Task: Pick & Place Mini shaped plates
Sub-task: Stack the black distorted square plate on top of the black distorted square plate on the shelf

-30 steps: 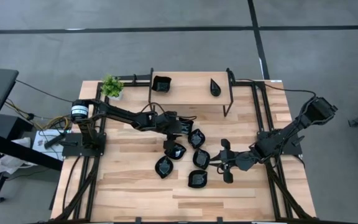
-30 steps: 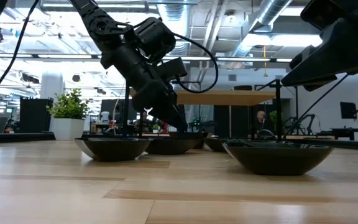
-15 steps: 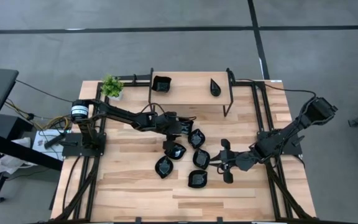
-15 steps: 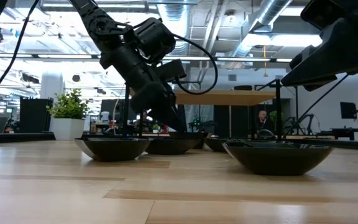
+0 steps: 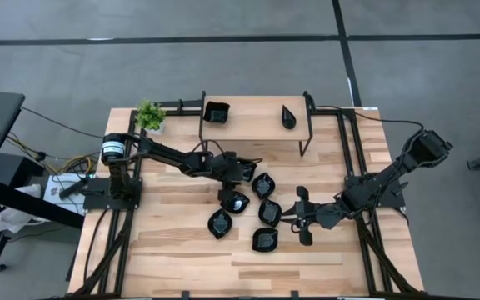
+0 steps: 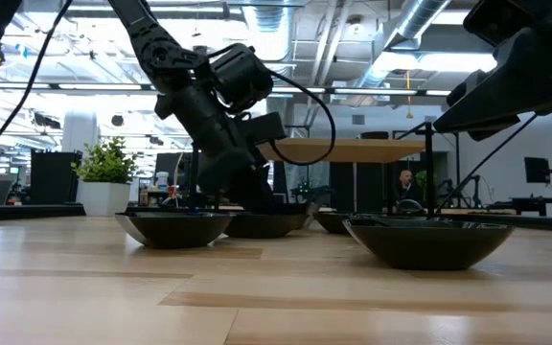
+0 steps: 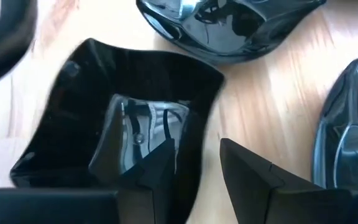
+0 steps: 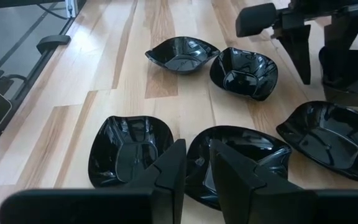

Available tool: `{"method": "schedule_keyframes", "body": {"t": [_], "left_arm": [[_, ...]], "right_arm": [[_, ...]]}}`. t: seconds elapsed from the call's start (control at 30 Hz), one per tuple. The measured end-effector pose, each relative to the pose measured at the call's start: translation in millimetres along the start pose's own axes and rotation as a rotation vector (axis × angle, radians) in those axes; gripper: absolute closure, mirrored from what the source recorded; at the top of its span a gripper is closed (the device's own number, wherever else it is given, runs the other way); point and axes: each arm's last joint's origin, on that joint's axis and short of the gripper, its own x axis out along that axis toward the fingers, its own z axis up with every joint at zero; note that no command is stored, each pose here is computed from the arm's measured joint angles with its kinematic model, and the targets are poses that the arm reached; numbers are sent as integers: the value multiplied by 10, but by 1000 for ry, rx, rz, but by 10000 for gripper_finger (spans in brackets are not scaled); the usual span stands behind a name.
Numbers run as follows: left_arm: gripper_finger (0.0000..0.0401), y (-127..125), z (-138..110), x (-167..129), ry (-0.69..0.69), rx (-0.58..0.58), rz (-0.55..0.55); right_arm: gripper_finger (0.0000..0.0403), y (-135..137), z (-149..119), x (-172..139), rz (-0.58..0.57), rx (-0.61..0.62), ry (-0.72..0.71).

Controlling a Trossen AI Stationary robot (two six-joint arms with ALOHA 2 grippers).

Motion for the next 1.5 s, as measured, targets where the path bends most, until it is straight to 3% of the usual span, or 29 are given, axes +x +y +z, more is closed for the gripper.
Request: {"method": "schedule_keyframes", "body": {"t": [1.03, 1.33, 1.5], "left_arm": [[270, -16, 23, -13, 14, 59, 71], [270, 15, 189, -293, -54, 61, 95], [270, 13, 187, -296, -54, 61, 85]], "right_arm": [[333, 0, -1, 0, 0, 18, 2], [333, 0, -1, 0, 0, 21, 2], [333, 2, -3, -1, 3, 28, 3]]}}
